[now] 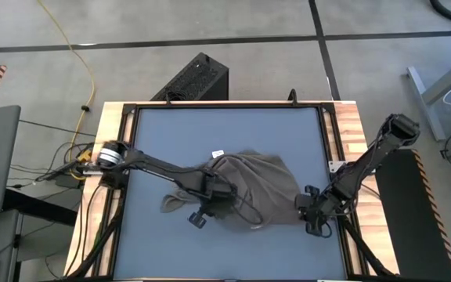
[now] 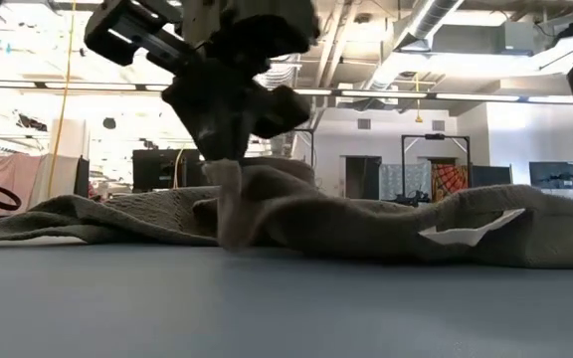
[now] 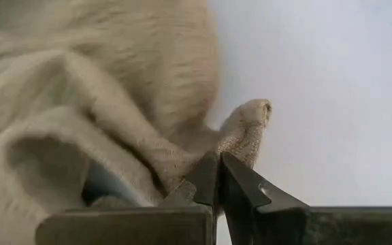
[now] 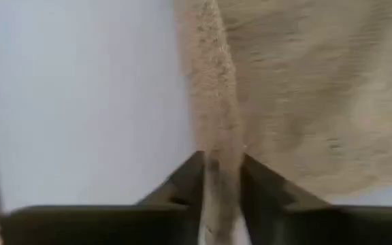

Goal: Roll towel
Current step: Roll the grey towel

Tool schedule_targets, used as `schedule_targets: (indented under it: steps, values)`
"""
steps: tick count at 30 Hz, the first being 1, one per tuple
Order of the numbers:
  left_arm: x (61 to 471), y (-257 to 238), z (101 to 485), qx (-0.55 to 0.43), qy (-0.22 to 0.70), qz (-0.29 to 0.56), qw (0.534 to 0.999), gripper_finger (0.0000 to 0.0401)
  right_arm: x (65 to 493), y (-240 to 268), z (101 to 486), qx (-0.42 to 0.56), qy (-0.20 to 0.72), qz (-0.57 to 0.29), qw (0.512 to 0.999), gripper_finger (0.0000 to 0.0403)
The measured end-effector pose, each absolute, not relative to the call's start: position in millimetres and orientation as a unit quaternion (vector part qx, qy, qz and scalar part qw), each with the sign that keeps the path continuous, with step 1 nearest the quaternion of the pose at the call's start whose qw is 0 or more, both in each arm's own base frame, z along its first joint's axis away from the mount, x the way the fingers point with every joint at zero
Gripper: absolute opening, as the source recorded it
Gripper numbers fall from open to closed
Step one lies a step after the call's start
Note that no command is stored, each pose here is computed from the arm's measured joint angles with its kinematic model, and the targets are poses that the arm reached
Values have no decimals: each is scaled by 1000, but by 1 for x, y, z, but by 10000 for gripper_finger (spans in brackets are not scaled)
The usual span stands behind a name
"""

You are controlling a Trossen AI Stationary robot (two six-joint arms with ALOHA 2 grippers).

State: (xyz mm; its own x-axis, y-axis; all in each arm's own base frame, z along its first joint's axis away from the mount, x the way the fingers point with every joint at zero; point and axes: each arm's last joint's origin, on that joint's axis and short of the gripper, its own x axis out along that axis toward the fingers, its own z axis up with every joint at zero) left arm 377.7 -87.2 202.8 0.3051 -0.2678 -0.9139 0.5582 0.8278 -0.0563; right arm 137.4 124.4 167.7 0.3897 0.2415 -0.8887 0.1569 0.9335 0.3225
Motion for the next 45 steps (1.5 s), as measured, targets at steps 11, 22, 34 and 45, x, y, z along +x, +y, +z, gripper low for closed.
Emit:
schedule_targets:
  steps: [11,22,34,45]
  values:
    - [272,-62,296,63,282,-169,942,0,169,120,246,243,401,128,874,17]
    - [147,-32,450,102,-278,-60,953,0,132,73,475,127,-7,208,970,14]
    - [139,-78,488,226,-490,-204,817,0,177,122,546,-25,-117,346,931,14]
    - [200,-80,463,304,-119,-87,941,0,226,130,524,50,196,234,951,18]
